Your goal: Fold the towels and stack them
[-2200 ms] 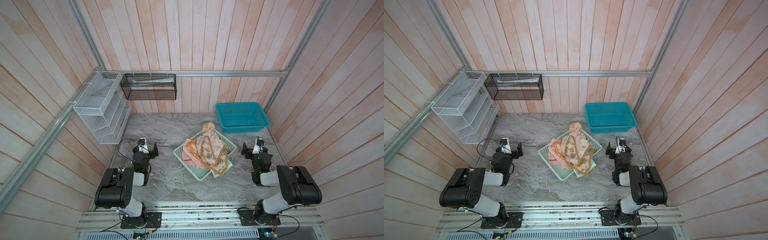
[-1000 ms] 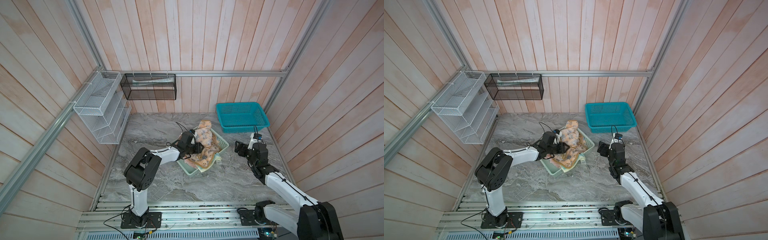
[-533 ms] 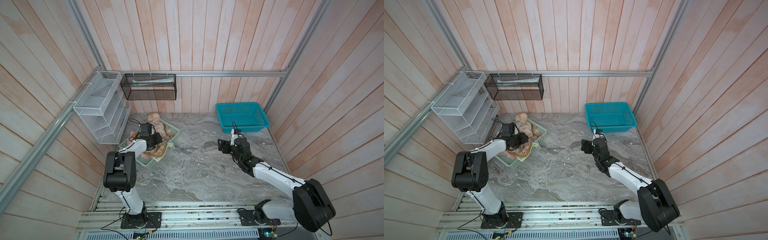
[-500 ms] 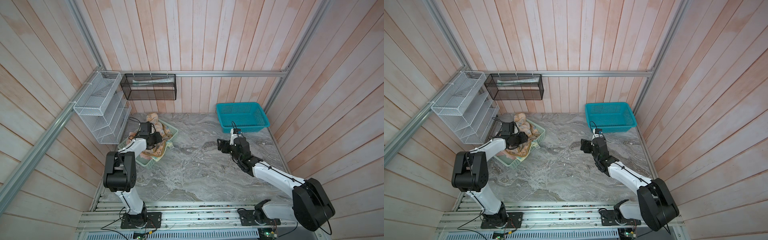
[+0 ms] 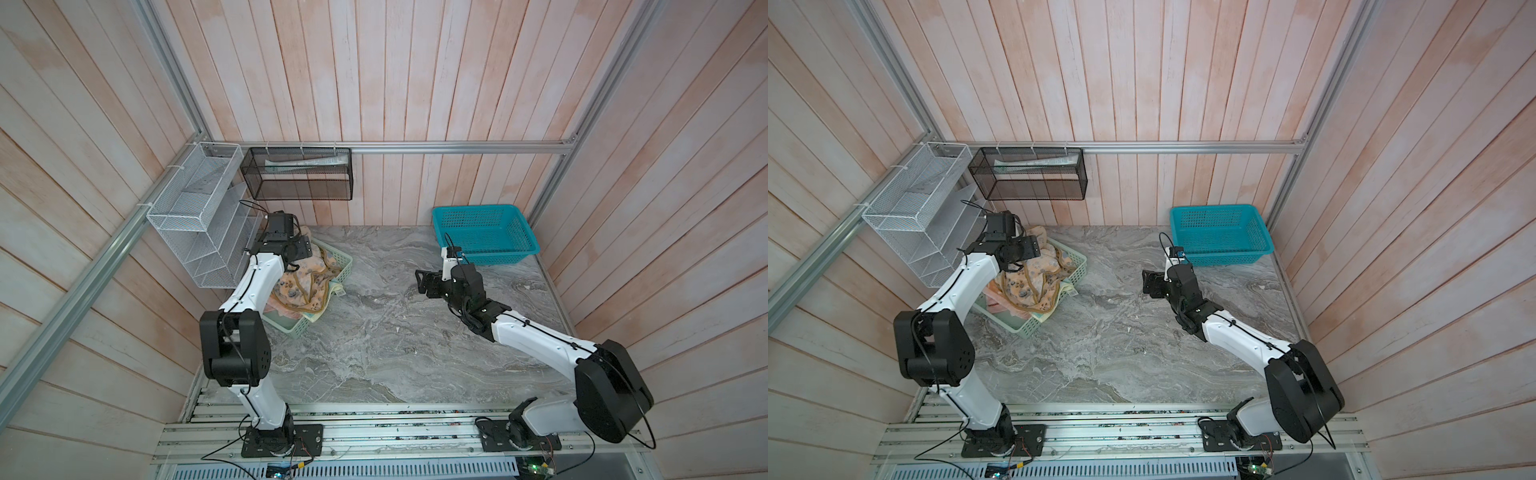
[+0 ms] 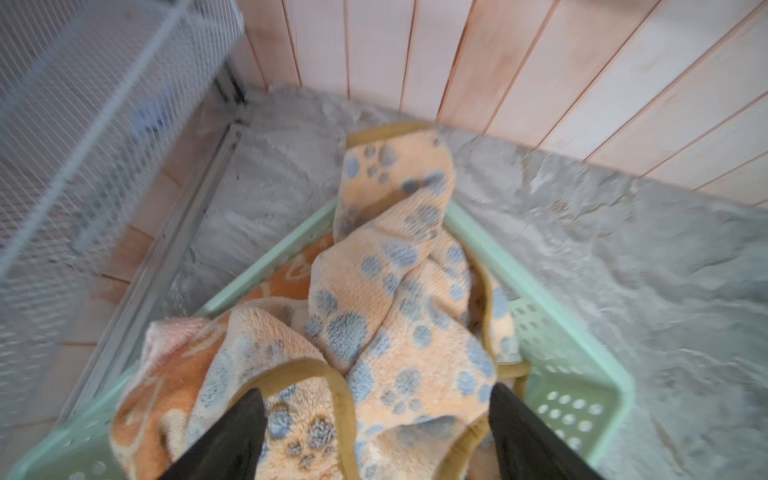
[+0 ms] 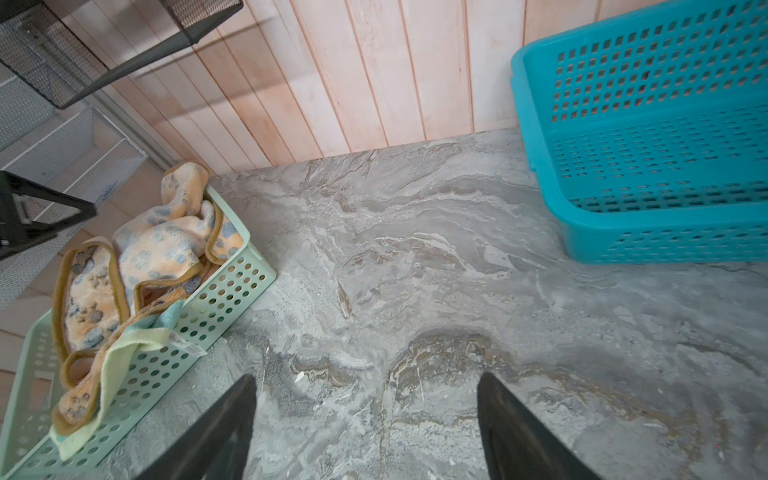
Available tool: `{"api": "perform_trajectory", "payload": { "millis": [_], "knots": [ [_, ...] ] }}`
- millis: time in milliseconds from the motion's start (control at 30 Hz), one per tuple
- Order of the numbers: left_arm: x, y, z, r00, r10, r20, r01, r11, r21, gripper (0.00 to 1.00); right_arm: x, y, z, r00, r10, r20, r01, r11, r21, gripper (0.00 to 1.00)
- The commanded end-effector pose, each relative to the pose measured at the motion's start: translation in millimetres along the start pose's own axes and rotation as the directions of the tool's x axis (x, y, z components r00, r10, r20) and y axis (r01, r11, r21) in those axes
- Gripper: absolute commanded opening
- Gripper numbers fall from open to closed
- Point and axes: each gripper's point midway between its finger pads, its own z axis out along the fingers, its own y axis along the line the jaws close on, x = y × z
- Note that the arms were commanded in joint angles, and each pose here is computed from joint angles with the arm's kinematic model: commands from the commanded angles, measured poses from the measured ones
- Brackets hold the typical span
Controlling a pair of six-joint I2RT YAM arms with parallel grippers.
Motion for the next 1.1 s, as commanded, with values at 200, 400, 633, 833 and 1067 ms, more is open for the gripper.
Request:
{"api": "perform_trajectory", "payload": {
  "millis": [200, 400, 633, 833, 1067],
  "knots": [
    [39, 0, 28, 0.992, 0.021, -0.121, -0.024, 0.999, -0.030, 0.09, 3, 16, 2, 1.000, -0.014, -0.028, 0.013, 0.999, -0.036, 0.81],
    [-46, -13, -78, 0.987, 0.049, 0.151, -0.052, 0.999, 0.017, 0.00, -17, 22, -4, 0.999, -0.038, 0.020, 0.039, 0.999, -0.037, 0.80],
    [-116, -100, -271, 0.834, 0.083, 0.545, -0.239, 0.946, 0.220, 0.00, -54, 35, -24, 0.993, -0.038, 0.110, 0.046, 0.996, -0.075, 0.80],
    [-90, -217, -420, 0.700, 0.000, 0.714, -0.538, 0.657, 0.528, 0.00, -100, 33, -74, 0.978, -0.050, 0.205, 0.066, 0.995, -0.072, 0.80],
    [-31, -287, -412, 0.857, -0.043, 0.513, -0.457, 0.396, 0.797, 0.00, -119, 2, -131, 0.991, -0.021, 0.135, 0.031, 0.997, -0.073, 0.79]
  ]
}}
